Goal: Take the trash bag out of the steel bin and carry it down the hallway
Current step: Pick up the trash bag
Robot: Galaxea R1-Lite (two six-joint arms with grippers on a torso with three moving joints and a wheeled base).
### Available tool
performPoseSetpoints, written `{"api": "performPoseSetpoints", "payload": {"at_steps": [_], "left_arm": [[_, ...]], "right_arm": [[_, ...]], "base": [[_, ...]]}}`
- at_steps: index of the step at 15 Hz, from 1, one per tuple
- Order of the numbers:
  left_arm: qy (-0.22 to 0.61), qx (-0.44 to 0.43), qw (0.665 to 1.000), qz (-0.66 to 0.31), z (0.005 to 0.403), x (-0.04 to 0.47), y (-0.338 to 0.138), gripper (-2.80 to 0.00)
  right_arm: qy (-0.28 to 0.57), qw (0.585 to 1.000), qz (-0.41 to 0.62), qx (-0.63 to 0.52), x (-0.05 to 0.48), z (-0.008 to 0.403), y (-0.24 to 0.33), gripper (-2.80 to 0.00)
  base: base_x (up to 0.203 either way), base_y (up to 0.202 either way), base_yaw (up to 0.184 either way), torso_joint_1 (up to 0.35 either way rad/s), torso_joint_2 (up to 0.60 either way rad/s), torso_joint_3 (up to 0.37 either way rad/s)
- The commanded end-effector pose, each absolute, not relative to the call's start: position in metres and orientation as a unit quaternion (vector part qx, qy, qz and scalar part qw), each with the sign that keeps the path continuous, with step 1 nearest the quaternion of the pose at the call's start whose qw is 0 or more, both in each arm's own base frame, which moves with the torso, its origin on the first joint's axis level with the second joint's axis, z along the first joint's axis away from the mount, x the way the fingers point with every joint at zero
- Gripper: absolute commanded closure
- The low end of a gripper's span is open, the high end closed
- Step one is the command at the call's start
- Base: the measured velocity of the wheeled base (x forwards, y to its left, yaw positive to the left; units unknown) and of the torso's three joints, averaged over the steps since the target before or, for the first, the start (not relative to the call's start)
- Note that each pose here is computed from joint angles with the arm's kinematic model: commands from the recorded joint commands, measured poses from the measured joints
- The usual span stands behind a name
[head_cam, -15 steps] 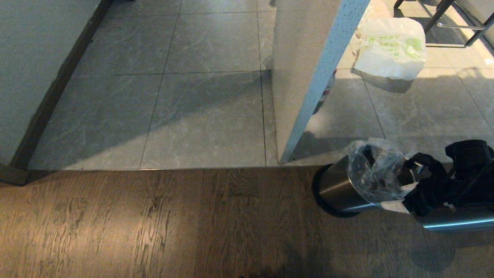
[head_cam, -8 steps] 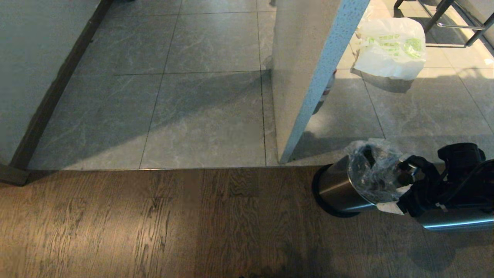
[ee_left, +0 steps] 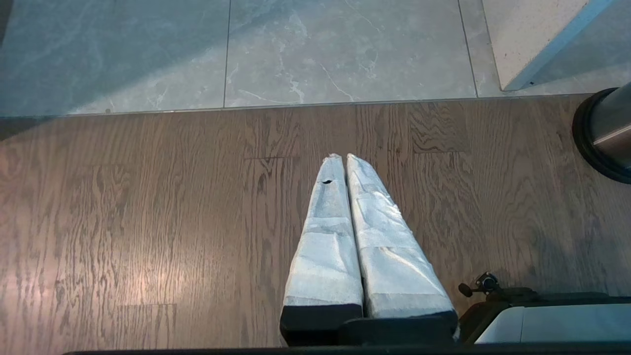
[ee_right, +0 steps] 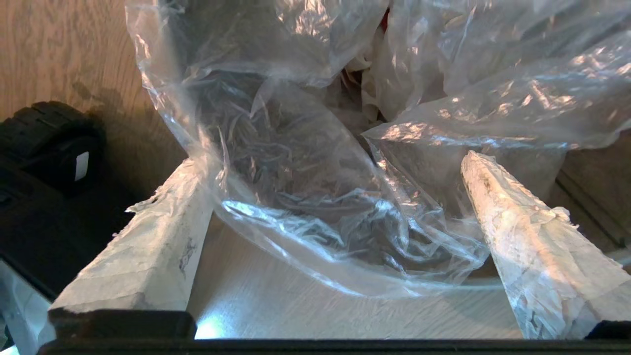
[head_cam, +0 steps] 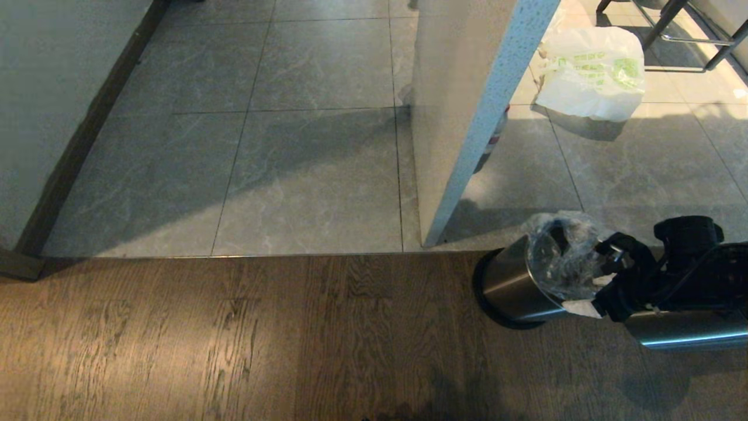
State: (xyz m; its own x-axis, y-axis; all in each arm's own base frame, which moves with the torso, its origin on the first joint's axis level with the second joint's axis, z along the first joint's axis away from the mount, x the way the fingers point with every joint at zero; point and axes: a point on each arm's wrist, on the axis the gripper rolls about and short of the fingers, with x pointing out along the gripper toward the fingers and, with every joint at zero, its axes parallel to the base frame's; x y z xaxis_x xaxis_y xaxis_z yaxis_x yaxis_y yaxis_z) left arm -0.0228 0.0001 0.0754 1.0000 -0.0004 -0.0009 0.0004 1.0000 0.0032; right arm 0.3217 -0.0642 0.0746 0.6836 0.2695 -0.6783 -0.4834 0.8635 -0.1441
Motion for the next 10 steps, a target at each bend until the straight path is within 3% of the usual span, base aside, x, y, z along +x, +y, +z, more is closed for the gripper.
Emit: {"api": "performPoseSetpoints", "payload": {"at_steps": [1,10], "left_arm": [[0.001,0.002,1.0,0.0,0.075,-0.023,0.0,0.0],[0.001,0.002,1.0,0.0,0.075,-0.023,0.0,0.0]], "right_arm": [[0.337,0.904,0.21,-0.159,0.327,0.073,-0.065,-2.8],[0.32,0.911,0.203,-0.163,0.35,0.069,-0.07,-2.8]], "base": [[0.0,0.0,0.0,0.0,0.0,0.0],[0.0,0.0,0.0,0.0,0.0,0.0]]}}
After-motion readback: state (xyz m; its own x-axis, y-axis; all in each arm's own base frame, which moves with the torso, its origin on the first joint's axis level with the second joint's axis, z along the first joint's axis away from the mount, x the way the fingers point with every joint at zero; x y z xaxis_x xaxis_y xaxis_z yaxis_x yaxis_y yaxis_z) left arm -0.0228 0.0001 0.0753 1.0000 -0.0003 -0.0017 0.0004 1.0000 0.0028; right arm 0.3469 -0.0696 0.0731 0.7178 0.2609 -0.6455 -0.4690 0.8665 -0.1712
